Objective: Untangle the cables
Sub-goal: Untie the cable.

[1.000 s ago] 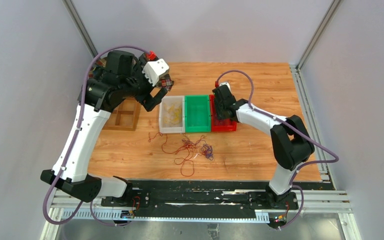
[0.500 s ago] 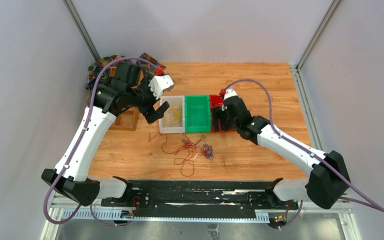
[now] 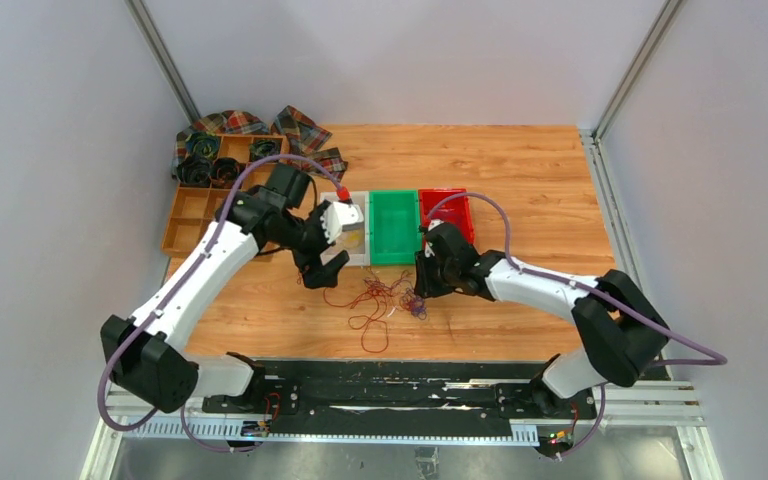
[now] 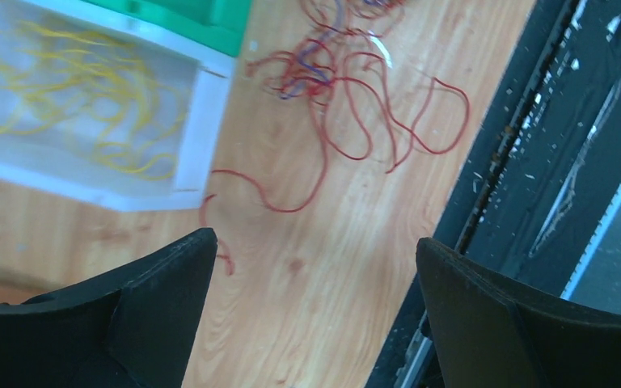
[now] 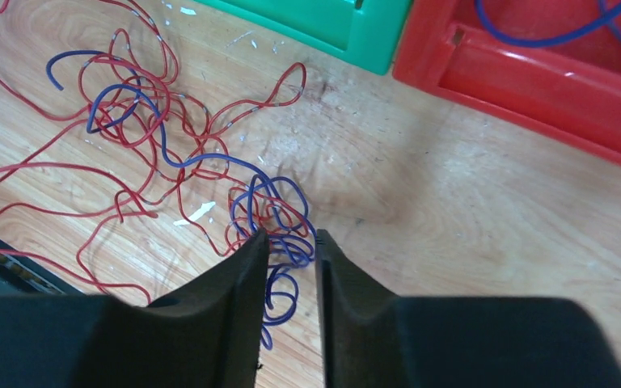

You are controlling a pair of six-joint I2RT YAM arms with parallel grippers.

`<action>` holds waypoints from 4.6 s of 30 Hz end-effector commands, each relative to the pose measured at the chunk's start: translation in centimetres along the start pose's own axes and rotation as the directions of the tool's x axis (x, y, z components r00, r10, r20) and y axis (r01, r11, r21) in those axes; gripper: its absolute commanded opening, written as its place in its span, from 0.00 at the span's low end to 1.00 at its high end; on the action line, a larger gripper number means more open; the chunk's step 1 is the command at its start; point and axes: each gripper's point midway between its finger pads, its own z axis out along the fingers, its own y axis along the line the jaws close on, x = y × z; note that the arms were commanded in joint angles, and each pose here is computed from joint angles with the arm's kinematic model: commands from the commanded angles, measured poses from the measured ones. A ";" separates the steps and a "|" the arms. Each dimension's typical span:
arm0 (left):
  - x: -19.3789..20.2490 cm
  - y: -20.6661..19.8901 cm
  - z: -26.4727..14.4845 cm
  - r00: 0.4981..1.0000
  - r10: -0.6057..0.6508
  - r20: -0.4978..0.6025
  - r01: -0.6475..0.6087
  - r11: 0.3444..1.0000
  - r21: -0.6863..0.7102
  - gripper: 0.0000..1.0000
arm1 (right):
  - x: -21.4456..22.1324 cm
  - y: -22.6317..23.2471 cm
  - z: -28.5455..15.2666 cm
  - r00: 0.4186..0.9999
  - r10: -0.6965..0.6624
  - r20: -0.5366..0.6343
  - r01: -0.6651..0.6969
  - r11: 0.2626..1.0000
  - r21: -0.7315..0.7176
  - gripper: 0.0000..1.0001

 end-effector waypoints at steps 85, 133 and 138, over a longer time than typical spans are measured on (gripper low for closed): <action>-0.6 2.1 -11.5 0.984 0.035 0.173 0.000 0.981 -0.195 0.98 | -15.9 15.8 -22.0 0.824 0.023 0.565 0.365 0.742 -0.562 0.01; -13.1 -3.7 -12.1 0.662 -0.170 0.730 0.200 0.979 0.046 0.01 | -19.4 19.5 -23.6 0.722 0.045 0.691 0.418 0.767 -0.486 0.65; -14.7 -2.2 -14.8 0.605 -0.128 0.786 0.265 0.963 -0.047 0.01 | -15.3 15.4 -19.4 0.779 -0.020 0.627 0.336 0.858 -0.389 0.72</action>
